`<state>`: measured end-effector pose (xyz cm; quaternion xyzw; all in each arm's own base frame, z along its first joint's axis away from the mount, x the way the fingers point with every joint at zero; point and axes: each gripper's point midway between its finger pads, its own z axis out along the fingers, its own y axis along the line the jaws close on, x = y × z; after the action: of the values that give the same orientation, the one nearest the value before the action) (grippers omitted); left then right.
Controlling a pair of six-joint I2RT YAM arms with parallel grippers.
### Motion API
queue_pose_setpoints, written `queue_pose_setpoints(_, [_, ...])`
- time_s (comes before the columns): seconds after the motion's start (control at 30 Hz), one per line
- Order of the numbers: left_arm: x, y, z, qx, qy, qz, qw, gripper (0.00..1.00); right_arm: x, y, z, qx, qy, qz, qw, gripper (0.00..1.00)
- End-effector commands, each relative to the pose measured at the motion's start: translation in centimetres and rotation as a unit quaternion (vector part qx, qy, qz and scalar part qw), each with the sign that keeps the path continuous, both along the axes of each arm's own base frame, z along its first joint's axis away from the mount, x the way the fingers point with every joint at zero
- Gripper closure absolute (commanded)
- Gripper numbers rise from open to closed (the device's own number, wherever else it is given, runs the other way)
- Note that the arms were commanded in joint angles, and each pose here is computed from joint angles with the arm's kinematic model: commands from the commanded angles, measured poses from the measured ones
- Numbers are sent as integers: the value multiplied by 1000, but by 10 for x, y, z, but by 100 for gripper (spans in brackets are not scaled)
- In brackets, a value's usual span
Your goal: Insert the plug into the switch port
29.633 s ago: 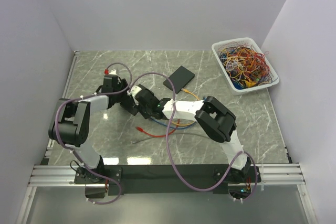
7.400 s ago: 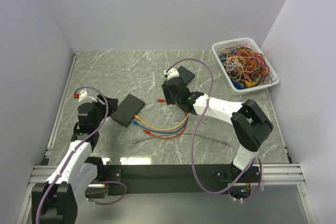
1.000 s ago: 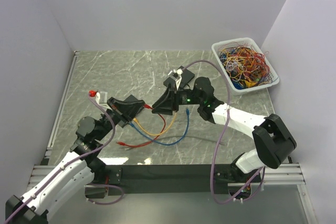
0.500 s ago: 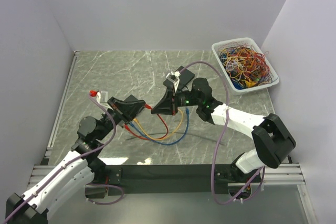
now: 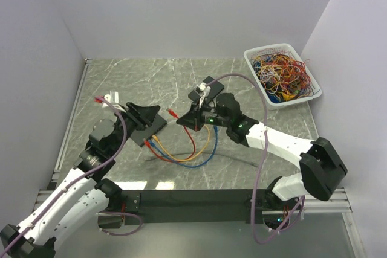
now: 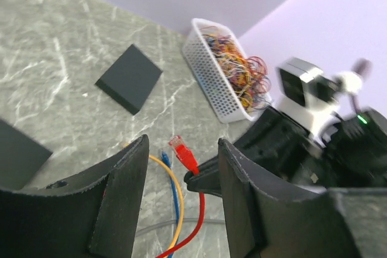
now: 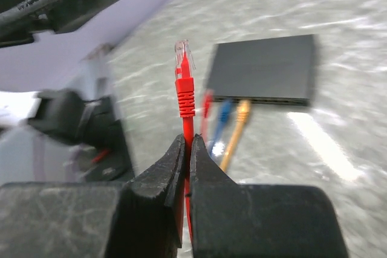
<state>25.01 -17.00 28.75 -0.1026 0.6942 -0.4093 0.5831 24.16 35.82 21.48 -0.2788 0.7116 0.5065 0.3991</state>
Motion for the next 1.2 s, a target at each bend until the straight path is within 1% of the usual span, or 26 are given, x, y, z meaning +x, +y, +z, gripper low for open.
queue_pose_setpoints(0.0, [6,5,-2,-14,49,28,998,45,19,-3,25,-39,-85,-99,991,100])
queue_pose_setpoints(0.03, [7,2,-7,-18,65,26,997,45,26,-7,23,-62,-103,-133,984,100])
queue_pose_setpoints(0.1, [9,-3,-9,-25,75,20,997,46,20,-1,22,-79,-121,-142,979,100])
queue_pose_setpoints(0.13, [9,-4,-10,-28,80,19,996,46,23,-3,22,-83,-124,-155,976,100])
queue_pose_setpoints(0.27, [13,-12,-18,-39,96,11,995,47,22,-2,22,-89,-130,-164,974,100])
queue_pose_setpoints(0.43, [15,-17,-27,-39,107,2,994,48,20,1,22,-91,-133,-162,974,100])
queue_pose_setpoints(0.77, [18,-23,-31,-56,102,-4,993,49,16,7,18,-95,-137,-151,974,100])
queue_pose_setpoints(1.17, [21,-34,-37,-60,106,-19,992,50,7,15,18,-96,-145,-135,975,100])
